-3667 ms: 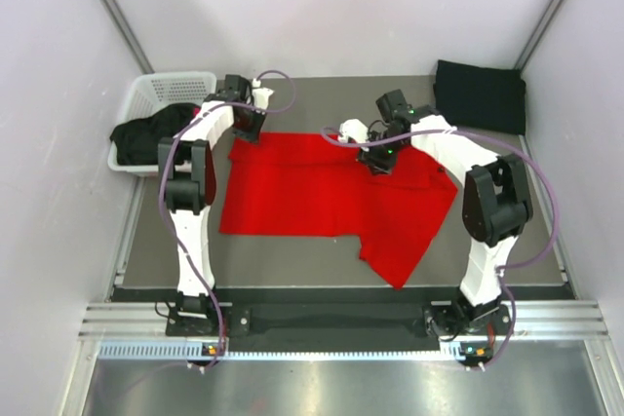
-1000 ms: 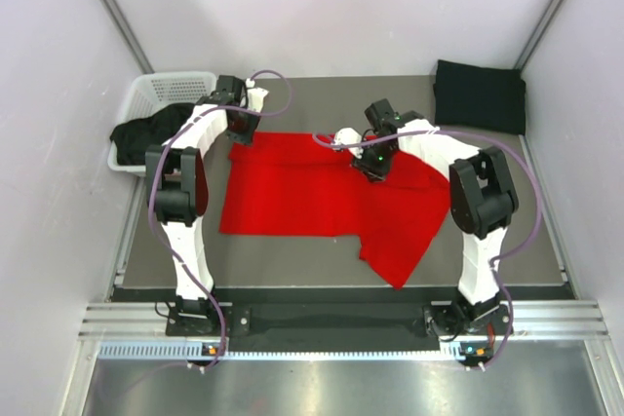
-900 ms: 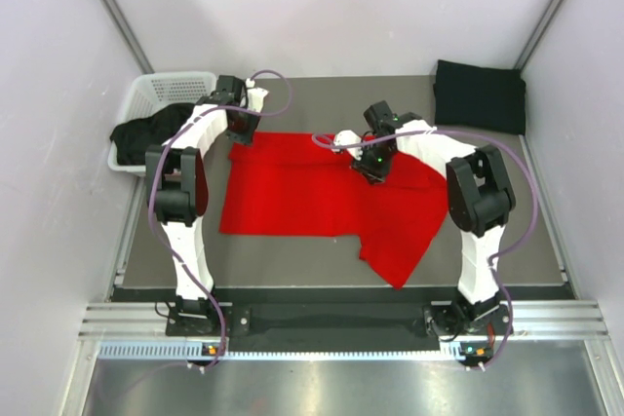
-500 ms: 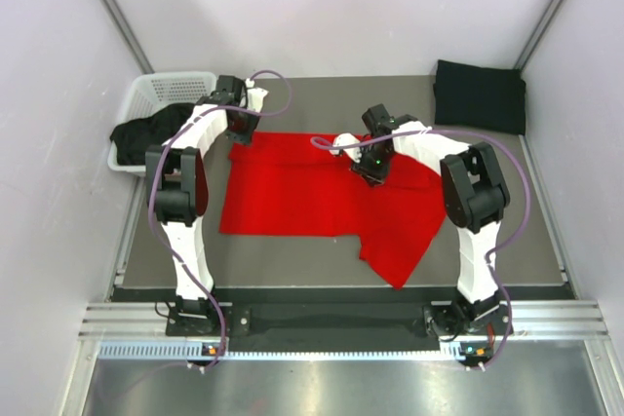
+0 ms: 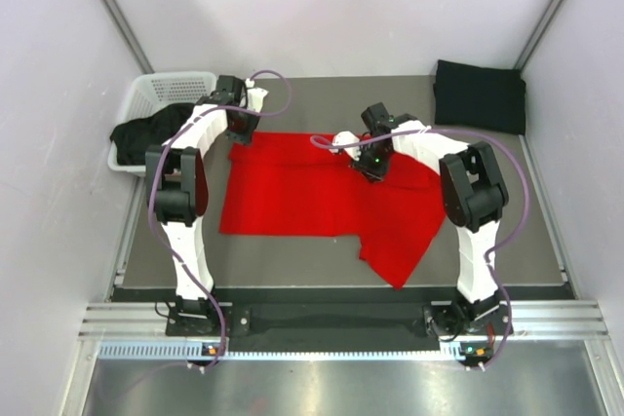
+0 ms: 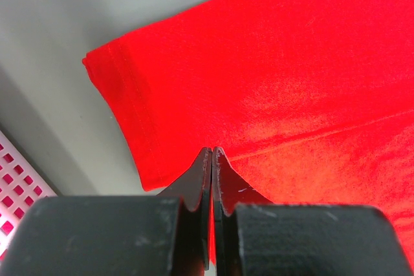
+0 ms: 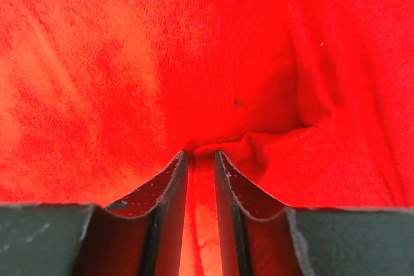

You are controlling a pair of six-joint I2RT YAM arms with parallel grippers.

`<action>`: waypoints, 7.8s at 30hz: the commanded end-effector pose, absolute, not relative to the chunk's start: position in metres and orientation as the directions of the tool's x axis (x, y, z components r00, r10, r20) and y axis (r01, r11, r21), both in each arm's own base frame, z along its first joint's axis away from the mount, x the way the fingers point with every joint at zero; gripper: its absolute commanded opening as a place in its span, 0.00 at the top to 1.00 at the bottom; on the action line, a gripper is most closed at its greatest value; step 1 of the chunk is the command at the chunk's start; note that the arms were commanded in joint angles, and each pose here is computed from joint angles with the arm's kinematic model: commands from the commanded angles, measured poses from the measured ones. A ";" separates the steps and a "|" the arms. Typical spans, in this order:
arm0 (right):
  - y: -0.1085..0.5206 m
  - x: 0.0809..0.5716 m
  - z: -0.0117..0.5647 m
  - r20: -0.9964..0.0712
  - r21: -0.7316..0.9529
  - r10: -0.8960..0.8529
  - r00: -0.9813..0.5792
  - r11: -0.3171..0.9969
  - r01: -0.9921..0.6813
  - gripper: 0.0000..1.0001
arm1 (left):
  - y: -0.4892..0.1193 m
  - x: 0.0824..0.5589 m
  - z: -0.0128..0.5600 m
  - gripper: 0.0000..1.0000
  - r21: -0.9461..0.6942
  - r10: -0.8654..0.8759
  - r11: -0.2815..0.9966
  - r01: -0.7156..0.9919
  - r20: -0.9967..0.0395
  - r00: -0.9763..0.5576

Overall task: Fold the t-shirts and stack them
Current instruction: Fold the tshirt

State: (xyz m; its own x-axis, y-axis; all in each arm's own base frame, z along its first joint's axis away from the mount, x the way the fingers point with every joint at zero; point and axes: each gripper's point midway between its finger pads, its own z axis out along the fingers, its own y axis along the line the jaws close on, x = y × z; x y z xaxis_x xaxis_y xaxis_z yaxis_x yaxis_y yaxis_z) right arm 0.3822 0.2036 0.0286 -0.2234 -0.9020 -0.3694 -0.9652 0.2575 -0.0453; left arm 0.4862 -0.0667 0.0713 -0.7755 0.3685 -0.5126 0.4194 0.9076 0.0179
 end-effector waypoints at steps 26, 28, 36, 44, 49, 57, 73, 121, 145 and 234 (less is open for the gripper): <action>0.197 0.379 0.081 -0.381 -0.117 -0.892 -0.245 0.310 -0.944 1.00 | -0.071 0.504 0.101 1.00 0.035 0.364 0.902 0.430 -0.595 -0.716; 0.196 0.378 0.083 -0.376 -0.113 -0.892 -0.251 0.313 -0.943 1.00 | -0.071 0.504 0.102 1.00 0.037 0.365 0.902 0.430 -0.596 -0.715; 0.199 0.369 0.086 -0.359 -0.091 -0.896 -0.260 0.311 -0.946 1.00 | -0.071 0.505 0.103 1.00 0.039 0.365 0.902 0.429 -0.598 -0.713; 0.214 0.375 0.085 -0.377 -0.072 -0.880 -0.290 0.339 -0.938 0.73 | -0.072 0.508 0.104 1.00 0.039 0.365 0.902 0.430 -0.602 -0.710; 0.190 0.389 0.104 -0.432 -0.117 -0.839 -0.330 0.415 -0.902 0.66 | -0.071 0.508 0.105 1.00 0.041 0.366 0.902 0.431 -0.603 -0.709; 0.089 0.383 0.092 -0.392 0.098 -0.694 -0.604 0.621 -0.777 0.68 | -0.073 0.508 0.097 0.99 0.027 0.364 0.901 0.433 -0.593 -0.718; 0.044 0.365 0.067 -0.301 0.170 -0.641 -0.706 0.692 -0.701 0.64 | -0.074 0.505 0.093 0.99 0.037 0.376 0.898 0.438 -0.579 -0.723; 0.039 0.339 0.083 -0.284 0.187 -0.643 -0.711 0.690 -0.699 0.93 | -0.085 0.505 0.085 0.99 0.053 0.410 0.884 0.465 -0.567 -0.714; 0.055 0.312 0.095 -0.230 0.237 -0.657 -0.718 0.678 -0.696 0.84 | -0.088 0.512 0.083 0.99 0.040 0.404 0.882 0.470 -0.578 -0.709; 0.024 0.499 0.055 -0.441 0.168 -0.430 -0.788 0.823 -0.543 0.78 | -0.063 0.539 0.024 1.00 0.139 0.394 0.916 0.376 -0.492 -0.776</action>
State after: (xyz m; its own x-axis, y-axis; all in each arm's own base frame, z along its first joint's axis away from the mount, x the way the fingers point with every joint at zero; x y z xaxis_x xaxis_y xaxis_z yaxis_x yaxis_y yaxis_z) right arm 0.4848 0.0242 0.0457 -0.8067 -0.4254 -0.4103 -0.5399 0.8128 0.2188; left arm 0.5479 -0.0729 0.0315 -0.7582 0.3750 -0.5333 0.3749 0.9201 0.1139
